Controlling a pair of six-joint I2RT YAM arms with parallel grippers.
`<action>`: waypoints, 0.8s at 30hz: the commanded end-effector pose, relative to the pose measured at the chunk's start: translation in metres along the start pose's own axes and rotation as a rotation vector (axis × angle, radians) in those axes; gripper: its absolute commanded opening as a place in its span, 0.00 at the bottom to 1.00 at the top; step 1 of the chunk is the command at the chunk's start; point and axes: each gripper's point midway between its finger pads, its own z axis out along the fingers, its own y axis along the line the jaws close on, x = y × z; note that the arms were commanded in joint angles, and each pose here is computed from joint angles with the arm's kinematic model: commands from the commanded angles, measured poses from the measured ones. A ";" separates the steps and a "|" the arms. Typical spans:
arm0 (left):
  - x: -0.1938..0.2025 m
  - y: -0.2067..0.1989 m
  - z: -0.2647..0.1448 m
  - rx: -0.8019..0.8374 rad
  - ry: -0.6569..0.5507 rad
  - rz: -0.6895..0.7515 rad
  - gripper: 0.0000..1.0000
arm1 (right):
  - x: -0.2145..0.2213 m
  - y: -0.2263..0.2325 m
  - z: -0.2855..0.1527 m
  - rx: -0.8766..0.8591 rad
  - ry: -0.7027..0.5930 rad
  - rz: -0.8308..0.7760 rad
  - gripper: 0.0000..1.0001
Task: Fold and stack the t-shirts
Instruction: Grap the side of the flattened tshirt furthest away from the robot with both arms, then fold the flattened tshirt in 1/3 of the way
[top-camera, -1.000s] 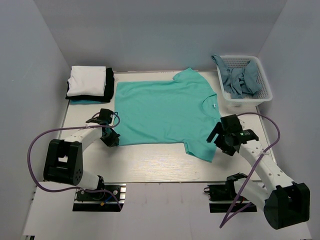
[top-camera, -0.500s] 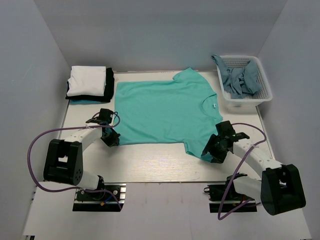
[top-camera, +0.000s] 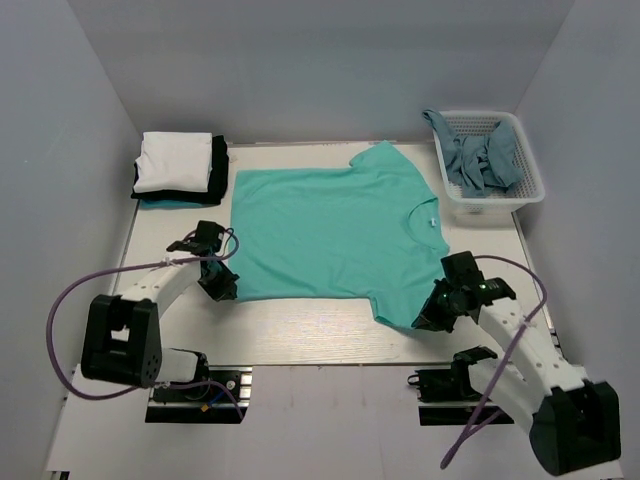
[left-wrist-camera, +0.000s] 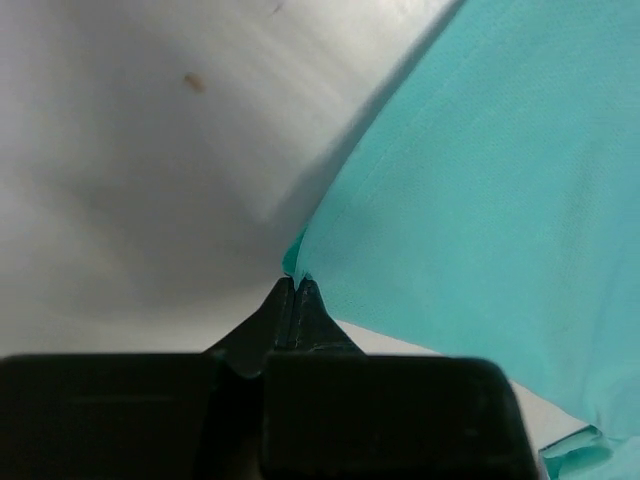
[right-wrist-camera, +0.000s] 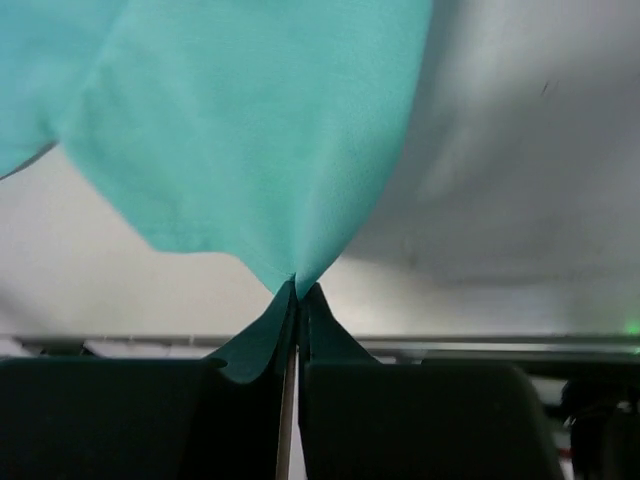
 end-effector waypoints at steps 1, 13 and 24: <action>0.014 0.021 -0.020 -0.035 0.011 0.024 0.00 | 0.041 -0.001 -0.029 -0.031 0.151 0.051 0.00; 0.020 0.001 -0.043 0.086 0.043 0.049 0.00 | 0.016 0.023 -0.045 -0.060 0.103 -0.032 0.00; -0.048 -0.060 -0.057 0.107 -0.057 0.059 0.00 | -0.087 0.091 -0.066 -0.044 -0.083 -0.116 0.00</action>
